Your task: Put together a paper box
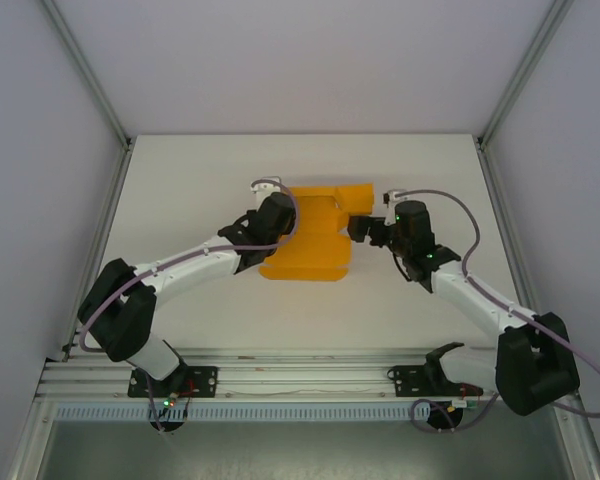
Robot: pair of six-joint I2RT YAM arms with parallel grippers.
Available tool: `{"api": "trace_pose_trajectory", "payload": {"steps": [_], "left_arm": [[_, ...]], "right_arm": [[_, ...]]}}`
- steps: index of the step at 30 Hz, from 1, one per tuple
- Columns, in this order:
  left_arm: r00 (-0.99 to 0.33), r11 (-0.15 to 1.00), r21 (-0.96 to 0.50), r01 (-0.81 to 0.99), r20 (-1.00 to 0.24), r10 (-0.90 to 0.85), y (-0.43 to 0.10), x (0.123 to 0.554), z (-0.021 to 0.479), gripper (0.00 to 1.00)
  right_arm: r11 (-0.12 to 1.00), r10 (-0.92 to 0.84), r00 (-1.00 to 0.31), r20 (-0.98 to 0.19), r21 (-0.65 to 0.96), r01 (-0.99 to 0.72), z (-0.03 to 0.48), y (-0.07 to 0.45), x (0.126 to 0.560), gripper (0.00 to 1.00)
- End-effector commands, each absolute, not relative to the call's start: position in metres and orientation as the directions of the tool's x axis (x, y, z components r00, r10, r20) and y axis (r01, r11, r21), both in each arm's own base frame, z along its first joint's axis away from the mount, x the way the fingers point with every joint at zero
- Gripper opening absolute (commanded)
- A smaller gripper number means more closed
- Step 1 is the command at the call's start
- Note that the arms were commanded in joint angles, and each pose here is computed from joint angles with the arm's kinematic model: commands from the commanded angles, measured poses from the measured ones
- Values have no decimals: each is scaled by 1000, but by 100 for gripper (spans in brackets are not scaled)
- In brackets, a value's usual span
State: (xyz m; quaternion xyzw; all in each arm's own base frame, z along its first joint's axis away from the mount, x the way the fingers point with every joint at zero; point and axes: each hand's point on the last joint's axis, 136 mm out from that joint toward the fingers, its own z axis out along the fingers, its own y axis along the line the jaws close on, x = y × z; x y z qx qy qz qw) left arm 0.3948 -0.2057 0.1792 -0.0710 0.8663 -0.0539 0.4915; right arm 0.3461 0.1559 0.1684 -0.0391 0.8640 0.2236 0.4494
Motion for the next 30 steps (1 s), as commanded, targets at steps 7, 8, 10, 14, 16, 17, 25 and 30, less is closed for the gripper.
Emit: {"api": "trace_pose_trajectory", "payload": {"steps": [7,8,10,14,16,17,25,30], "left_arm": [[-488,971,-233,-50,-843,-227,-213,396,186,0],[-490,970,-237,-44,-841,-228,-214,396,187,0],[-495,969,-242,-38,-838,-229,-215,396,186,0],[-494,965,-258,-37,-835,-242,-216,394,187,0],[-496,965,-259,-34,-834,-242,-216,394,187,0],[-497,966,-255,-34,-834,-238,-216,394,186,0],[-498,977,-201,-68,-842,-207,-200,390,181,0],[-508,981,-191,-20,-843,-175,-201,386,179,0]], "right_arm": [[808,119,-589,-799,422,-410,184,202,354,100],[824,112,-589,-800,406,-394,179,201,357,100],[871,98,-576,-812,349,-345,171,199,364,100],[958,123,-510,-851,236,-165,168,186,381,100],[974,127,-479,-869,200,-104,168,181,386,100],[977,144,-464,-874,199,-72,169,177,388,100],[986,112,-423,-899,153,-65,196,143,355,100],[970,184,-378,-907,229,-78,221,98,336,100]]}}
